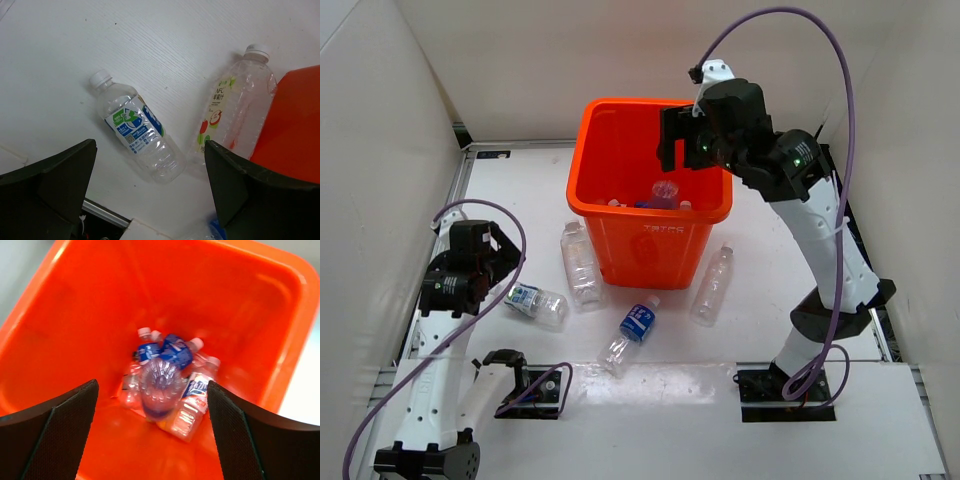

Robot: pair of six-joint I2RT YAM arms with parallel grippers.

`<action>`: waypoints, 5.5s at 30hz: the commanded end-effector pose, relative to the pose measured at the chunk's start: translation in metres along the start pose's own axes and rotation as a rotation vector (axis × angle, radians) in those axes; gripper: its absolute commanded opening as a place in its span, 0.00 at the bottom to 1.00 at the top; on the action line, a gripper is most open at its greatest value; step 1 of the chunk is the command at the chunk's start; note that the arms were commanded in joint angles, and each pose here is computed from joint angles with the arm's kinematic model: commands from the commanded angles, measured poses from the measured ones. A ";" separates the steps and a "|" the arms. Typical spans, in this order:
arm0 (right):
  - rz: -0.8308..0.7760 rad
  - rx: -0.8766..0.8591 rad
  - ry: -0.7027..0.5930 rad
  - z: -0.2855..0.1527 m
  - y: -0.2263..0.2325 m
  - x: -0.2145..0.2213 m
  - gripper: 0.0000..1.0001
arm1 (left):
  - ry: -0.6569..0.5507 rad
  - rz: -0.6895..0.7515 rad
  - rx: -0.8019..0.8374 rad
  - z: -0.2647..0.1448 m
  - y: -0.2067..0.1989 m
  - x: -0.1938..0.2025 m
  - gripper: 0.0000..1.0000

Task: Put the plastic bottles in the bin

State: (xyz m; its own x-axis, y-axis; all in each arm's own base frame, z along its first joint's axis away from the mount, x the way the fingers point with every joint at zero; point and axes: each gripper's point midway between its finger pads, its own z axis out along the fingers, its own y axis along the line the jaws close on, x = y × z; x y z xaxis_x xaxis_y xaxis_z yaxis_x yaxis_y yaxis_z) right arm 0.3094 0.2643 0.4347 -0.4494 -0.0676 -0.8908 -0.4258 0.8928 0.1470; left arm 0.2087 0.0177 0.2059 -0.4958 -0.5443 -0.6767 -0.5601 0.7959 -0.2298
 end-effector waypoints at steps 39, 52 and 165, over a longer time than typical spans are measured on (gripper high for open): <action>0.749 0.293 1.057 0.069 -0.195 0.333 0.90 | 0.022 0.021 -0.046 0.012 0.005 0.006 1.00; 0.622 0.328 1.262 0.070 -0.174 0.367 0.83 | 0.009 0.035 -0.067 0.010 0.012 0.006 1.00; 0.403 0.177 -0.220 -0.044 -0.135 -0.047 0.90 | 0.536 -0.636 -0.296 0.103 0.021 0.142 0.91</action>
State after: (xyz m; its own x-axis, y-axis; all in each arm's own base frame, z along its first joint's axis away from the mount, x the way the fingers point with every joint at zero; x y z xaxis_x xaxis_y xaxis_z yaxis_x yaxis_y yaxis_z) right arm 0.3616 0.1274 0.4610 -0.3824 0.3247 -0.8651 -0.0679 0.9238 0.3768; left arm 0.1886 -0.0107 0.0326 -0.2887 -0.9533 -0.0881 -0.9379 0.3001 -0.1739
